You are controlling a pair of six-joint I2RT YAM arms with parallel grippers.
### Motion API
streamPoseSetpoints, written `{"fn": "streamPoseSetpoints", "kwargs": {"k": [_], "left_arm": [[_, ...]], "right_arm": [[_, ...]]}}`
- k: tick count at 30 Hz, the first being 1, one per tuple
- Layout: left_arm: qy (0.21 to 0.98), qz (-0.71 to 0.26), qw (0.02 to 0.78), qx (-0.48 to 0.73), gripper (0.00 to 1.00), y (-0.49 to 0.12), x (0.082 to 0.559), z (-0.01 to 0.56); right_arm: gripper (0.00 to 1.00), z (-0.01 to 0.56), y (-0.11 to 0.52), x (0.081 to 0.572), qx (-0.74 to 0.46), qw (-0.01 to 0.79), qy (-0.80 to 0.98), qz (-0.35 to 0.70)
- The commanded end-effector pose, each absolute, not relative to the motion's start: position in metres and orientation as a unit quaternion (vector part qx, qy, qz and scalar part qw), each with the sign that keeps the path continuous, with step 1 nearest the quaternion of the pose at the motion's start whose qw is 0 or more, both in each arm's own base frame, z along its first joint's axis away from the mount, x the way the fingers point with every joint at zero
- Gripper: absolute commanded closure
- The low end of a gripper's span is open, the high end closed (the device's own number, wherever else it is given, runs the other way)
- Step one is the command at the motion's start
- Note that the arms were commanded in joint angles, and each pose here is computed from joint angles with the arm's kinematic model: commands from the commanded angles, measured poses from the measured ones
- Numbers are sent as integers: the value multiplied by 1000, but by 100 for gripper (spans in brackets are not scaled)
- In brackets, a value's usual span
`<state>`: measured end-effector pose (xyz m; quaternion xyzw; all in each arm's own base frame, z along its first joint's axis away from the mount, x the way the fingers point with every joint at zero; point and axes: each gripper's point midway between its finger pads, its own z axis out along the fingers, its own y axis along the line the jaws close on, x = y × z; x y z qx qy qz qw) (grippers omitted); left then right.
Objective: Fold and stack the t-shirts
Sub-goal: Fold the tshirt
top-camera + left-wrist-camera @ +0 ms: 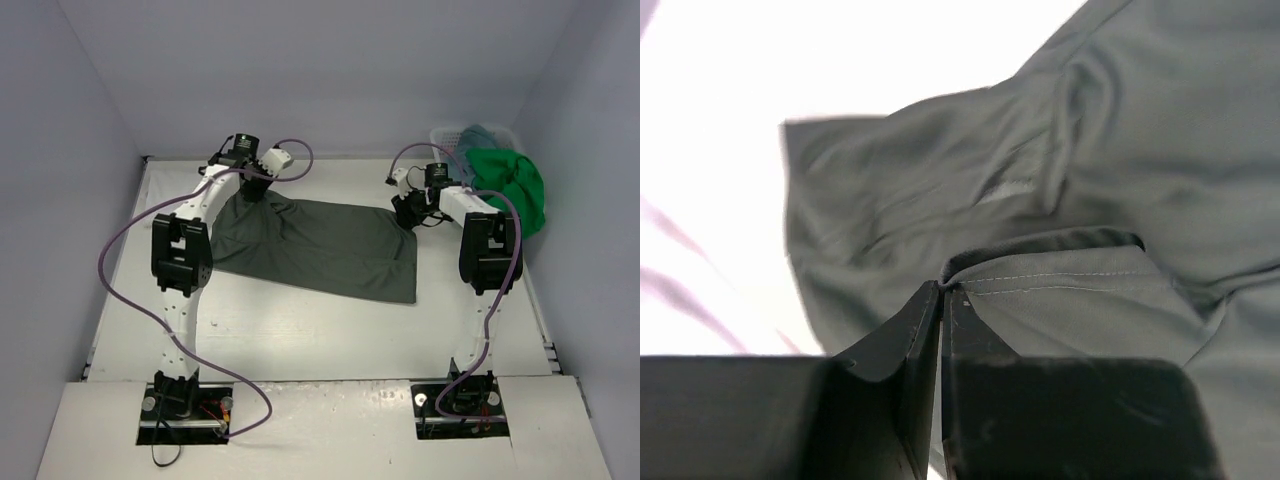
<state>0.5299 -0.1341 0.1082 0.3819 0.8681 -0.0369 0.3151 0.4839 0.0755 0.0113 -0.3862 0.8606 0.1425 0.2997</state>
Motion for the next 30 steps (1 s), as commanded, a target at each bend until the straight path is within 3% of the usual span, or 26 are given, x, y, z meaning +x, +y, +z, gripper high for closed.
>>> {"fn": "streamPoseSetpoints", "kwargs": {"k": [1,8,13,16,20,24,30], "left_arm": [[859,-59,280,425,100,-156,512,105],[851,-64,257,454,100,-182,498,84],[858,-15,255,445,100,-169,507,76],[857,25,298,421,100,-162,525,89],[852,42,341,395,59,-159,534,111],[847,54,365,384,49,-159,542,131],[831,49,413,369,46,-163,549,163]], "right_arm": [[79,16,85,474,-395,289,859,148],[79,17,85,473,-397,289,859,146],[78,17,84,473,-397,289,859,148],[78,15,87,471,-397,286,859,153],[78,11,87,469,-396,283,860,154],[78,10,87,468,-397,282,860,154],[78,8,89,467,-399,280,859,156]]}}
